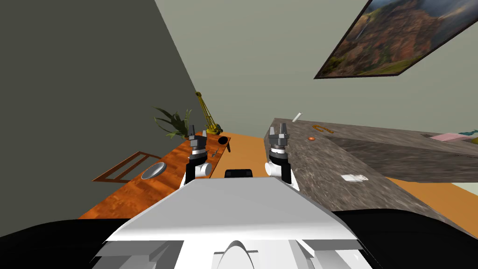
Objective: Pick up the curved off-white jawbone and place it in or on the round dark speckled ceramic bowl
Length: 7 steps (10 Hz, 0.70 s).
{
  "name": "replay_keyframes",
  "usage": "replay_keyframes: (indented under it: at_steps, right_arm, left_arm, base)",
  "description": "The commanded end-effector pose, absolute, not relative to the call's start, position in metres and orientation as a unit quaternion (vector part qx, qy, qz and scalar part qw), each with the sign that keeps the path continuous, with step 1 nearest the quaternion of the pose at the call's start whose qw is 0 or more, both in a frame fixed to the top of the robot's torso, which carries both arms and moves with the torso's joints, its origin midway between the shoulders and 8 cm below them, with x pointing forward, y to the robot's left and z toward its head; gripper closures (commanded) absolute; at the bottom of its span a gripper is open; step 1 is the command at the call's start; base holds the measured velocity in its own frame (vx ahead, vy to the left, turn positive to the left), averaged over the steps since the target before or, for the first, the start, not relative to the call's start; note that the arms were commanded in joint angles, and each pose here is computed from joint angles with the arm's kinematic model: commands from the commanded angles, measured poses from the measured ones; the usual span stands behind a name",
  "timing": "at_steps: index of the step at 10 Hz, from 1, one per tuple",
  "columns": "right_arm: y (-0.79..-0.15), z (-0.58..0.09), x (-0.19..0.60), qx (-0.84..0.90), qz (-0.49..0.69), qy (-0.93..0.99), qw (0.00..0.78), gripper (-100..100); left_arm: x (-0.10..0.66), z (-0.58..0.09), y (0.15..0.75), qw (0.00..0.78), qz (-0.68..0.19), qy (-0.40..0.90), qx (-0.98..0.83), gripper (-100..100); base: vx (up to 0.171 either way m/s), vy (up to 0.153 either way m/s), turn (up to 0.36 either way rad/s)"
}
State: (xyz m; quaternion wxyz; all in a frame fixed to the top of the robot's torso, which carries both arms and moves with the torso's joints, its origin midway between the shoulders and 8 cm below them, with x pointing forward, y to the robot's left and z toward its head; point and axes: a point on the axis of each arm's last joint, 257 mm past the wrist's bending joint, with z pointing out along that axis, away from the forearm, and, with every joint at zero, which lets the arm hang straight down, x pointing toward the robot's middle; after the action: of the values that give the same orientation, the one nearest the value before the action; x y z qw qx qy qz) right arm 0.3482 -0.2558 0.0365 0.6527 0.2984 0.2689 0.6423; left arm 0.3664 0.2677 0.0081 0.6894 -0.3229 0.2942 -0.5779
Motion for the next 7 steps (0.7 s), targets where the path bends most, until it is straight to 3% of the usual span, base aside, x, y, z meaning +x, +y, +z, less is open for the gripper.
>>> replay_keyframes:
  at_steps: [1,7]
  right_arm:
    - [-0.256,0.037,0.348,0.298,0.642,0.269,0.653,0]
    - [-0.256,0.037,0.348,0.298,0.642,0.269,0.653,0]
  left_arm:
    - [0.375,-0.007,0.274,0.677,-0.576,0.310,-0.337,-100]
    - [0.409,-0.079,0.310,0.625,-0.557,0.352,-0.418,-100]
  base:
    - [-0.011,-0.010,-0.071]
    - [-0.009,-0.012,-0.061]
